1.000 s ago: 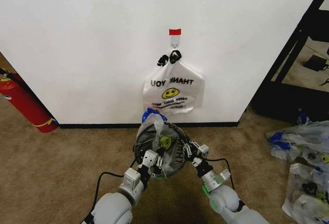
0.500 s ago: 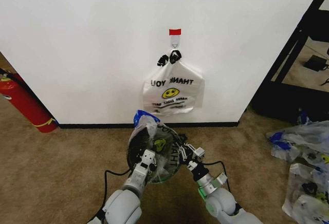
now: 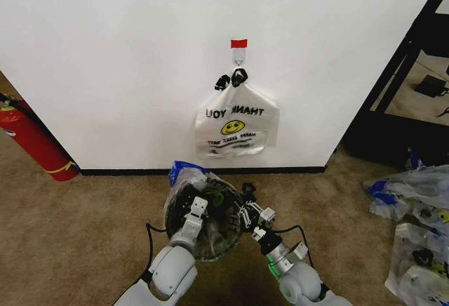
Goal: Pick up the garbage bag from the wall and place it over the trash bin.
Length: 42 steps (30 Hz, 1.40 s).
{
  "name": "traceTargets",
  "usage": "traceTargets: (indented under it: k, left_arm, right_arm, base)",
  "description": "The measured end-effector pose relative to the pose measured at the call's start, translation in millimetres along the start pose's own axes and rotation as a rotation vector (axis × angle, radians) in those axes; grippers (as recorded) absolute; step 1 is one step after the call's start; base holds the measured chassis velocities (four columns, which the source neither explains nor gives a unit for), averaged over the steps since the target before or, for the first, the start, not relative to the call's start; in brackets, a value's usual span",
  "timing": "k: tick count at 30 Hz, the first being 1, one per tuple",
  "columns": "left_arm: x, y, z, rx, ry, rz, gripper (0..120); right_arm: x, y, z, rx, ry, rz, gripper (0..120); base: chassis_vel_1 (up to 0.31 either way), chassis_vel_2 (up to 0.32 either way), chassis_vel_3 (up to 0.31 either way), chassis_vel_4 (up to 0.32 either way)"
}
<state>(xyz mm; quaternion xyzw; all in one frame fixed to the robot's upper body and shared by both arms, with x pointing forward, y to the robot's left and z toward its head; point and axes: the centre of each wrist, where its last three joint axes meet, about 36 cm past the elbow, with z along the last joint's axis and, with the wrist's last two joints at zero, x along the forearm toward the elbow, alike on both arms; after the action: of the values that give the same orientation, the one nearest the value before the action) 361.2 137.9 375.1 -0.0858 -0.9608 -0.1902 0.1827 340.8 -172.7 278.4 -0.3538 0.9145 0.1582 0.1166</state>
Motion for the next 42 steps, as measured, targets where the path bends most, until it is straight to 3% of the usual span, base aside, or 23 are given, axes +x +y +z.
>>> traceTargets:
  k: [10, 15, 21, 26, 30, 36, 42]
  left_arm:
    - [-19.8, 11.0, 1.7, 0.027, 0.052, -0.034, 0]
    - [-16.7, 14.3, -4.1, 0.055, 0.060, -0.021, 0]
    - [4.8, 0.8, -17.4, 0.158, 0.113, 0.114, 0]
    - [4.2, -6.6, -23.6, 0.207, 0.145, 0.150, 0]
    - [-4.3, -9.9, -26.8, 0.199, 0.148, 0.124, 0]
    - [-23.2, -18.4, -38.6, 0.162, 0.135, -0.030, 0]
    - [-25.5, -15.2, -36.7, 0.167, 0.148, -0.078, 0]
  right_arm:
    - [3.0, -2.8, -3.8, -0.013, -0.003, -0.042, 0]
    - [1.7, -6.4, -4.7, -0.007, -0.004, -0.043, 0]
    - [-4.2, -8.5, 2.1, 0.009, -0.012, -0.033, 0]
    - [-10.0, -4.1, 5.6, 0.010, -0.022, -0.021, 0]
    - [-12.7, -0.2, 8.2, 0.020, -0.021, -0.004, 0]
    - [-10.8, 7.7, 15.8, 0.039, 0.000, 0.013, 0]
    - [-10.0, 7.0, 15.8, 0.040, 0.002, 0.018, 0]
  base:
    - [0.000, 0.000, 0.000, 0.000]
    - [0.000, 0.000, 0.000, 0.000]
    - [0.000, 0.000, 0.000, 0.000]
    - [0.000, 0.000, 0.000, 0.000]
    - [0.000, 0.000, 0.000, 0.000]
    - [0.000, 0.000, 0.000, 0.000]
    - [0.000, 0.000, 0.000, 0.000]
